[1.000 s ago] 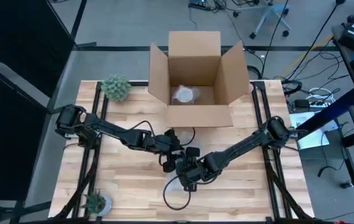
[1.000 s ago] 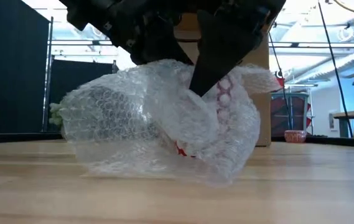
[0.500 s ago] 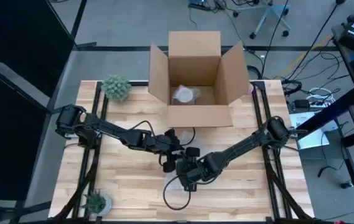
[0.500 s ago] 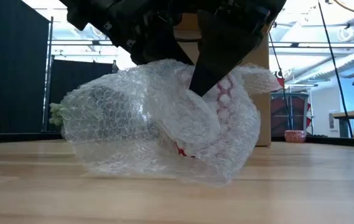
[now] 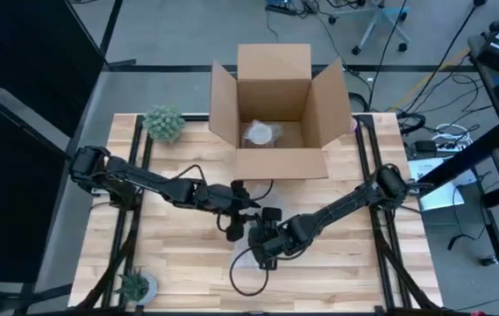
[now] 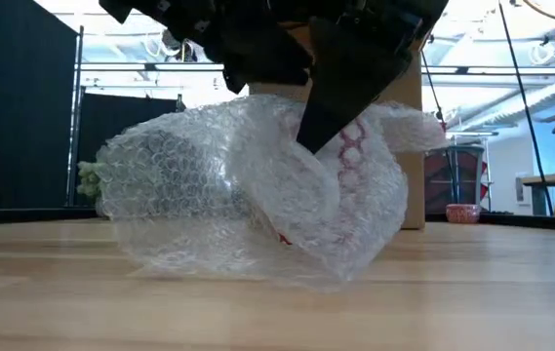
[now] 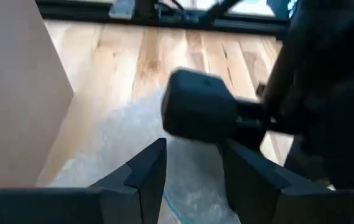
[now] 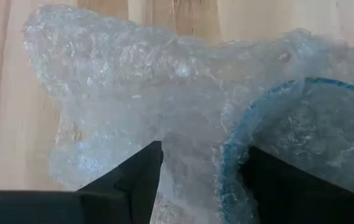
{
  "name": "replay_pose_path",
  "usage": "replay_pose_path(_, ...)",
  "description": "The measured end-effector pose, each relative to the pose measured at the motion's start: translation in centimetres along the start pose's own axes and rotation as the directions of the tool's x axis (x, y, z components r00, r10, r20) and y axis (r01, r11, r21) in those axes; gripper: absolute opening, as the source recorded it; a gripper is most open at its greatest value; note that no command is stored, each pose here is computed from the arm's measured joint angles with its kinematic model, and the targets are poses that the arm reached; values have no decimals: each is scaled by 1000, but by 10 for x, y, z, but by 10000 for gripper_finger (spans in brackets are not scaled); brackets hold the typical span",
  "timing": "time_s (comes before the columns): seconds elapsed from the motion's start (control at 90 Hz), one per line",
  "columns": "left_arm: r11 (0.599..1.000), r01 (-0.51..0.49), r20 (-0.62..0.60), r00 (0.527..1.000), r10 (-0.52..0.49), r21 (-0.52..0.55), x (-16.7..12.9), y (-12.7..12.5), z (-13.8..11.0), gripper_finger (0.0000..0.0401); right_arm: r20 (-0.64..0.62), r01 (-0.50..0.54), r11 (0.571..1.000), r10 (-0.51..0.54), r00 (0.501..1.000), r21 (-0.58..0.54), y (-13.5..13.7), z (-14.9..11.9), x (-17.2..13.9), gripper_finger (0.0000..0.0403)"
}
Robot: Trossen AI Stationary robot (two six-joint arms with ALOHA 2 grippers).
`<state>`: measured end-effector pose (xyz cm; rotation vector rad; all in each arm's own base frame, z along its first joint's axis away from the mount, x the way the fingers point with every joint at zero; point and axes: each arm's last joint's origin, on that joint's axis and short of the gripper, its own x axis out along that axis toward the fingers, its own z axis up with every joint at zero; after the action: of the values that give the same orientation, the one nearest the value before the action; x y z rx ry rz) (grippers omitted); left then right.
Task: Wrap mug
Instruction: Wrap the red mug with the bubble wrap
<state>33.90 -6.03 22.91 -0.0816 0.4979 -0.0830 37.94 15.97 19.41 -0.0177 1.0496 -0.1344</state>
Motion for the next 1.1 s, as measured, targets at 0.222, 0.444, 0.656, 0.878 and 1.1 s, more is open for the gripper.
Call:
replay_pose_path(0.222,992,105,-82,992,-98,74,-4,-17,-8,189,-1,-2,1000,2,1000,1,0,0,0,185)
replay_pose_path(0.444,948,140,-147,984,-101,286,-9,-38,-18,262,-1,-2,1000,2,1000,1,0,0,0,185)
replay_pose_path(0.656,867,158,-176,981,-83,472,3,-44,-29,268,-1,-2,1000,2,1000,1,0,0,0,185)
replay_pose_path(0.878,837,161,-177,981,-79,522,13,-35,-32,265,-1,-2,1000,2,1000,1,0,0,0,185)
replay_pose_path(1.1,822,219,-224,968,-114,525,26,-29,-42,264,4,-5,1000,5,1000,3,0,1,0,185)
